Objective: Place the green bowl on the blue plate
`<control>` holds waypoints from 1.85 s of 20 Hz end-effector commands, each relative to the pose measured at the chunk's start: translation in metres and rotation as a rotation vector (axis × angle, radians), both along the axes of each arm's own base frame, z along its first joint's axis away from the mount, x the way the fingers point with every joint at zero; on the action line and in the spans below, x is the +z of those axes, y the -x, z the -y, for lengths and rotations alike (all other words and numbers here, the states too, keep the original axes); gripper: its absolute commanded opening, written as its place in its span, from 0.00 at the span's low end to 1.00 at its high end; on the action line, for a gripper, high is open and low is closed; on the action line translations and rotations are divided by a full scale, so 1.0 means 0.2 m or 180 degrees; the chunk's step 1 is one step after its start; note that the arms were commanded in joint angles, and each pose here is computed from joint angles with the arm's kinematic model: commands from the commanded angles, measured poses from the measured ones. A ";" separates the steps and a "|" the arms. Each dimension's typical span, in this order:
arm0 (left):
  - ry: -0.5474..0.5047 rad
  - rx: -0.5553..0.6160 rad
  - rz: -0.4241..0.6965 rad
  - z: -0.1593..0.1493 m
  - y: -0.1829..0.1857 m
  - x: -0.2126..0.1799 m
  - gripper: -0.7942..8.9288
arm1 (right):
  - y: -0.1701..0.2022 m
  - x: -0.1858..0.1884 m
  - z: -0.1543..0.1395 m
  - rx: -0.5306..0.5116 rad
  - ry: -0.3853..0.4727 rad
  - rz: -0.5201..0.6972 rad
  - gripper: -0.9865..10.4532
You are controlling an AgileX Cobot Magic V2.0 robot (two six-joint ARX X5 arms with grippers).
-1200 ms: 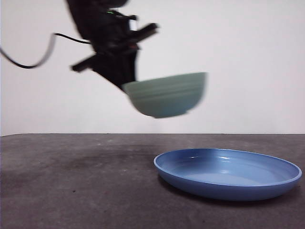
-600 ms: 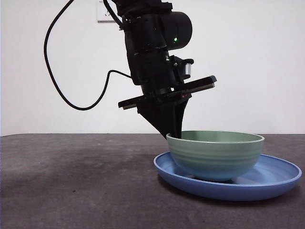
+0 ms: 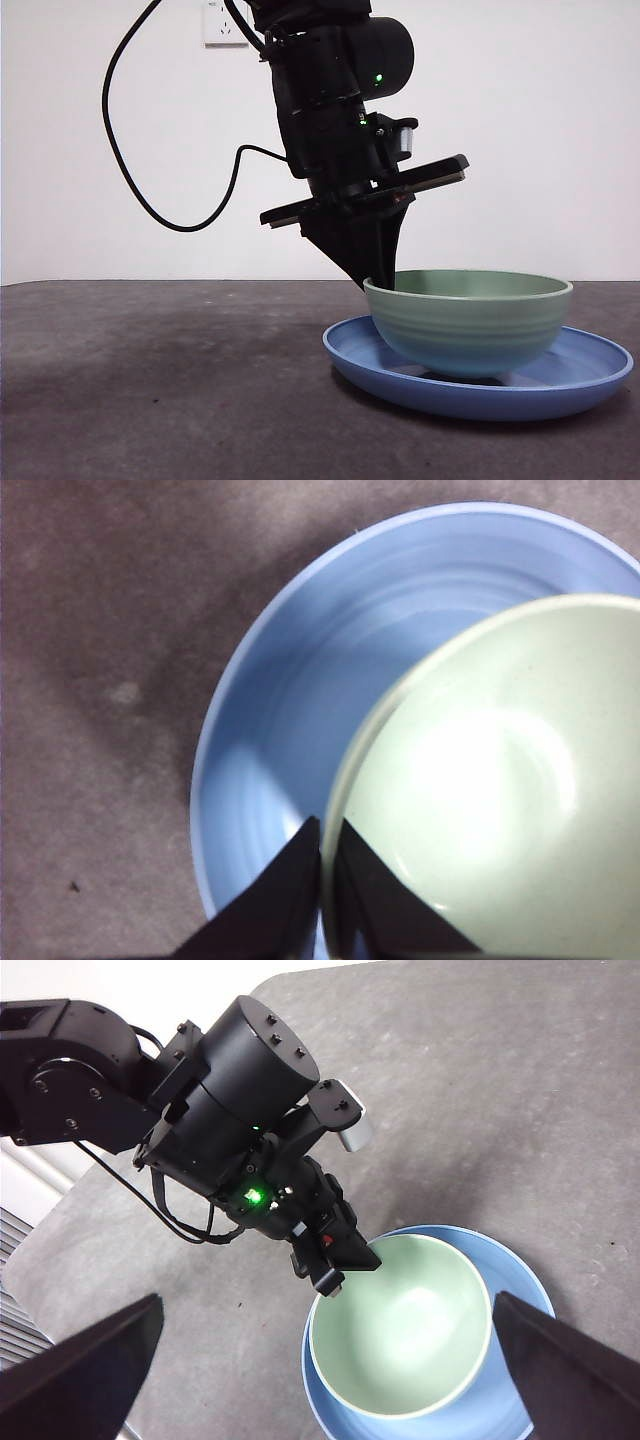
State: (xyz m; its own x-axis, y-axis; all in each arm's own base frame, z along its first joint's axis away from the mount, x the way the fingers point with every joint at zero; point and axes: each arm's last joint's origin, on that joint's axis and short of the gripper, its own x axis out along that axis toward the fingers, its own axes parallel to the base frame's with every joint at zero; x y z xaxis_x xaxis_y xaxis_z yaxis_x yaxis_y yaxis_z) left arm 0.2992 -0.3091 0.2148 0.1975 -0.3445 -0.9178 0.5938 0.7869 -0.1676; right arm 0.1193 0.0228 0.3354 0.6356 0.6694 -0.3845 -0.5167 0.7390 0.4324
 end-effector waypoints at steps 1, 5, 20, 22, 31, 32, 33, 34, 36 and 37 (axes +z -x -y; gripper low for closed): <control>0.0013 -0.0048 0.0032 0.04 -0.01 -0.01 0.18 | 0.00 0.03 0.00 0.0028 0.0014 0.0083 0.66; 0.0061 -0.0057 0.0032 0.04 -0.01 0.01 0.40 | 0.00 0.03 0.00 0.0029 0.0013 0.0083 0.66; 0.0542 -0.0341 0.0850 -0.43 0.38 0.92 0.77 | 0.00 0.03 0.00 0.0029 0.0014 0.0083 0.66; 0.0562 -0.0369 0.0922 -0.51 0.45 0.97 0.77 | 0.00 0.03 0.00 0.0029 0.0014 0.0083 0.66; 0.0902 -0.0332 0.1537 -0.92 0.81 0.91 0.77 | 0.00 0.03 0.00 0.0028 0.0015 0.0081 0.66; 0.0961 -0.0318 0.1617 -0.96 0.85 0.87 0.77 | 0.00 0.03 0.00 0.0028 0.0015 0.0081 0.66; 0.1013 -0.0314 0.1683 -0.99 0.89 0.83 0.77 | 0.00 0.03 0.00 0.0028 0.0015 0.0081 0.66; 0.1062 -0.0302 0.1735 -1.02 0.92 0.79 0.77 | 0.00 0.03 0.00 0.0028 0.0015 0.0081 0.66; 0.1199 -0.0143 0.1696 -1.07 0.98 0.72 0.76 | 0.00 0.03 0.00 0.0028 0.0015 0.0081 0.66; 0.1246 -0.0065 0.1648 -1.09 1.00 0.69 0.76 | 0.00 0.03 0.00 0.0028 0.0015 0.0081 0.66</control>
State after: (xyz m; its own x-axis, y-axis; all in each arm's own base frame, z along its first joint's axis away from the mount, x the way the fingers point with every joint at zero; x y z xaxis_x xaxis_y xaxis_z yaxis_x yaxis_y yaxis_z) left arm 0.0978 -0.0890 0.3492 0.5674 -0.6321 -0.5278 0.7001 0.7077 -0.0949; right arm 0.1193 0.0228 0.3354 0.6351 0.6697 -0.3849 -0.5166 0.7387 0.4329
